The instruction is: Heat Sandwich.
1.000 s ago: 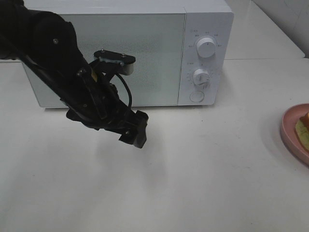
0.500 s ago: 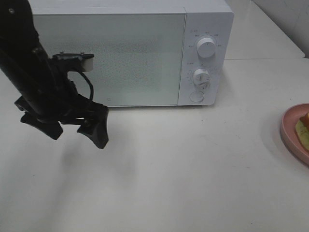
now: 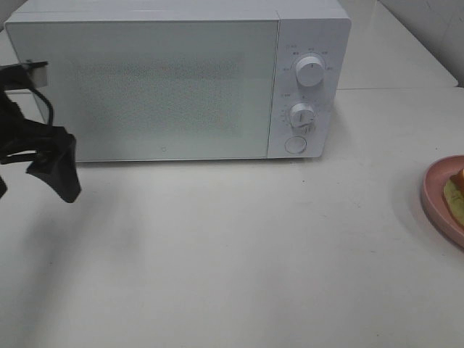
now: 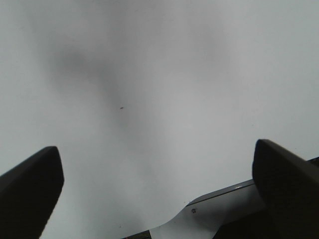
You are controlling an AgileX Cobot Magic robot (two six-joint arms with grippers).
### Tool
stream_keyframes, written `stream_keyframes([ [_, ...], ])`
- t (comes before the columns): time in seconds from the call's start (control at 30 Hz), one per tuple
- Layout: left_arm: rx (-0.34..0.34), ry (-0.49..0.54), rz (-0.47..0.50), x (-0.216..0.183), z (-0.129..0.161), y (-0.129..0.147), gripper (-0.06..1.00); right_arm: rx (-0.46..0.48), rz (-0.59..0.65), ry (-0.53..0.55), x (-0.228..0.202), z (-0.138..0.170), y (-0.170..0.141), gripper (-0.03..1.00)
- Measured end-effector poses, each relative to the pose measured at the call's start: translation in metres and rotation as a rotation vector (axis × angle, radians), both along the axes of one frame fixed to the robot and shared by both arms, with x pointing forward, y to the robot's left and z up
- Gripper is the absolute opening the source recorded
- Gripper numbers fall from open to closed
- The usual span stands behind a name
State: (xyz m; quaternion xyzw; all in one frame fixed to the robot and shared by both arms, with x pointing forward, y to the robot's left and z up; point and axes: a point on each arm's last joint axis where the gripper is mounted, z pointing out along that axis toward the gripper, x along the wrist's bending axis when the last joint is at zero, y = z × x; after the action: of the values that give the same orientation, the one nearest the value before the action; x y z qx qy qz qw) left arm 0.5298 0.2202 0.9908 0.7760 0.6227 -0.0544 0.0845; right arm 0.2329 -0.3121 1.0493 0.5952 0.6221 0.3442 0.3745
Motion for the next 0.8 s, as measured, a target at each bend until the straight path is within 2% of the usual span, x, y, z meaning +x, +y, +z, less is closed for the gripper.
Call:
stream_keyframes([
  [0.1, 0.005, 0.006, 0.041, -0.005, 0.002, 0.015, 0.97, 0.000, 0.000, 0.000, 0.000, 0.000, 0.000, 0.74],
  [0.17, 0.013, 0.015, 0.088, -0.018, 0.002, 0.036, 0.97, 0.000, 0.000, 0.000, 0.000, 0.000, 0.000, 0.74],
  [0.23, 0.013, 0.014, 0.099, -0.023, 0.003, 0.041, 0.97, 0.000, 0.000, 0.000, 0.000, 0.000, 0.000, 0.74],
  [0.37, 0.039, 0.022, 0.170, -0.060, 0.003, 0.067, 0.97, 0.000, 0.000, 0.000, 0.000, 0.000, 0.000, 0.74],
  [0.6, 0.043, -0.025, 0.195, -0.092, 0.010, 0.073, 0.97, 0.000, 0.000, 0.000, 0.000, 0.000, 0.000, 0.74],
  [0.8, 0.036, -0.127, 0.197, -0.119, 0.025, 0.072, 0.97, 0.000, 0.000, 0.000, 0.000, 0.000, 0.000, 0.74],
])
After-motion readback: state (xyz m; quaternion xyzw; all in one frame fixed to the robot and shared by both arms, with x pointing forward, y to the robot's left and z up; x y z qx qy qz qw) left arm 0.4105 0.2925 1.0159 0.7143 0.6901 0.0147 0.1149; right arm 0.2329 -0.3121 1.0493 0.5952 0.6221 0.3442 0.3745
